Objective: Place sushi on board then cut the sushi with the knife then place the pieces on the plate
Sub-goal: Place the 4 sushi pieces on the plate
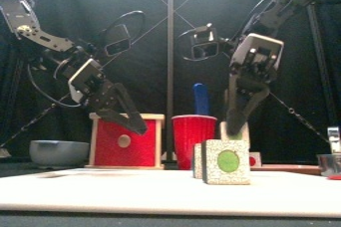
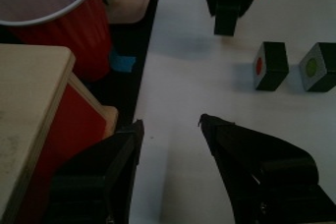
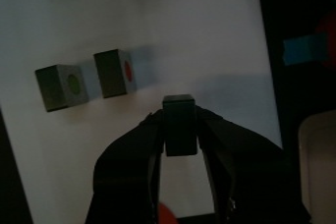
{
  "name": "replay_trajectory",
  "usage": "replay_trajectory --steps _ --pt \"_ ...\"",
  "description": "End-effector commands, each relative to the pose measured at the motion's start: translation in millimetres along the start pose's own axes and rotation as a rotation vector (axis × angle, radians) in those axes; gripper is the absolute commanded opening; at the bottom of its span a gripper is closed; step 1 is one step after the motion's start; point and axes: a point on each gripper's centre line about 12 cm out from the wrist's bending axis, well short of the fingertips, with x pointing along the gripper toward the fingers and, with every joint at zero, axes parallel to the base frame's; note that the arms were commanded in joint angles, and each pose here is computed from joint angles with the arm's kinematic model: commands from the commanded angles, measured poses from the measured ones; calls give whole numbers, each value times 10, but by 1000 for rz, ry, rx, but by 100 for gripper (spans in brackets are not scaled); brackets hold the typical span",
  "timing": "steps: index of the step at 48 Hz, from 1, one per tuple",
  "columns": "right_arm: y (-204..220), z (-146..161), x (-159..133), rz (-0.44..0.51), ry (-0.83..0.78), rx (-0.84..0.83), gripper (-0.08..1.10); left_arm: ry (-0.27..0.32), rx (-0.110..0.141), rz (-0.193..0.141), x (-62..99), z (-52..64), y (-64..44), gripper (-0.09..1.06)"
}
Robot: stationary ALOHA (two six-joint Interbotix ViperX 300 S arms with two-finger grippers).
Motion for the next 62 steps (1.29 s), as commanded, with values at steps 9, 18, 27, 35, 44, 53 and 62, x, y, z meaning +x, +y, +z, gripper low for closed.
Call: replay_trajectory --steps 9,18,27,35,44,53,62 --pt "-432 -285 -522 -37 -70 138 55 -19 -8 5 6 68 14 86" --pt "-881 -601 -627 -151 -21 217 55 -22 -9 6 10 80 17 86" --pt "-1269 -849 -658 -266 26 274 56 -24 -13 10 20 93 25 86" --pt "-1431 -874 -648 -306 -7 284 63 -25 -18 16 36 102 48 86" --pt "-1473 -829 -650 -305 -81 281 72 -26 -19 19 61 114 51 86" --pt "-1453 -802 -707 -300 -108 290 74 -25 -20 17 67 119 47 86" --pt "-1413 -741 -811 -286 -157 308 74 -29 -22 18 72 137 50 86"
